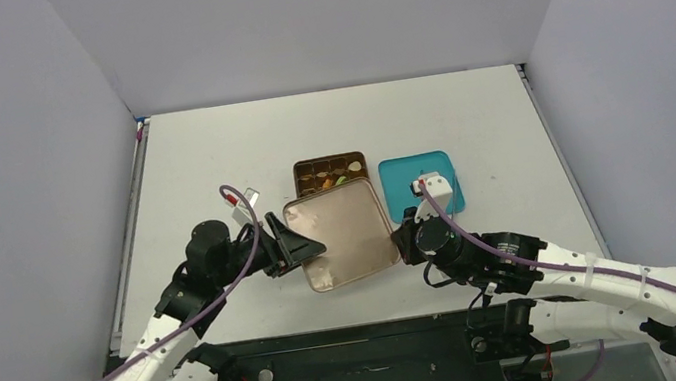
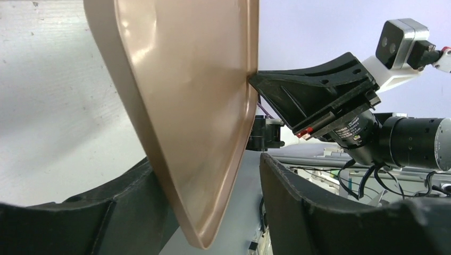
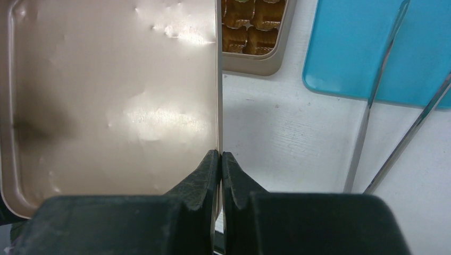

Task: Pack the cookies

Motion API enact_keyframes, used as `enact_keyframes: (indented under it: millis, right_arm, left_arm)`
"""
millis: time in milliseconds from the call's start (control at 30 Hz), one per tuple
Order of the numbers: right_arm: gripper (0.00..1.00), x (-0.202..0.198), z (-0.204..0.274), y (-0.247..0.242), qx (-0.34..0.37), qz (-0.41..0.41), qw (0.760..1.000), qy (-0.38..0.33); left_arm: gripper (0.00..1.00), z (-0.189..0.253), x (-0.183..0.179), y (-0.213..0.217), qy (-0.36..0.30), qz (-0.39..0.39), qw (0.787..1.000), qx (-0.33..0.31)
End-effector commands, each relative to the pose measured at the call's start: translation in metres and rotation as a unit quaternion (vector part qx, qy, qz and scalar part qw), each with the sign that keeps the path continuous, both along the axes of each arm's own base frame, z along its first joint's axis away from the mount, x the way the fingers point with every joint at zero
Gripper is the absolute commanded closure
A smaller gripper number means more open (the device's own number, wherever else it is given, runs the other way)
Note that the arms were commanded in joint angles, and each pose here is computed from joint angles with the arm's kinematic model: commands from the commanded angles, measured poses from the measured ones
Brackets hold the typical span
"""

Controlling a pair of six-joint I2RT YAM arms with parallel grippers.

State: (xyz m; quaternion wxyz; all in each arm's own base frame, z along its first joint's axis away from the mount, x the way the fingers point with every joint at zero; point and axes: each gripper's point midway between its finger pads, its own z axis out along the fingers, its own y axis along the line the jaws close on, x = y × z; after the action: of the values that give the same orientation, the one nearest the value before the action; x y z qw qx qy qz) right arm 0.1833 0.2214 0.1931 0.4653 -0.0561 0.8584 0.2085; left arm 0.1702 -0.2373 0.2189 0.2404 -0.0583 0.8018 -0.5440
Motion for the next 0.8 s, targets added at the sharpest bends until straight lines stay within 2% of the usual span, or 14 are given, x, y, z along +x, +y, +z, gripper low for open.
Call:
enact_keyframes:
  millis: [0,433,633,767]
  right_arm:
    - [1.0,0.004,0.029,0.011,0.05,-0.004,0.999,-0.018]
    - [1.0,0.002,0.023,0.012,0.047,-0.003,0.999,-0.014]
    - [1.0,0.001,0.019,0.013,0.04,0.0,0.999,-0.007]
    - [0.85,0.003,0.022,0.008,0.032,-0.007,0.999,-0.01]
  left_arm:
    - [0.47,0.023,-0.002,-0.004,-0.03,-0.014,0.999,-0.038]
    - [0.84,0.016,0.0,-0.003,-0.034,-0.017,0.999,-0.023]
    - [0.99,0.007,0.005,0.001,-0.043,-0.01,0.999,0.012]
    - [1.0,0.004,0.01,0.011,-0.069,0.003,0.996,0.059]
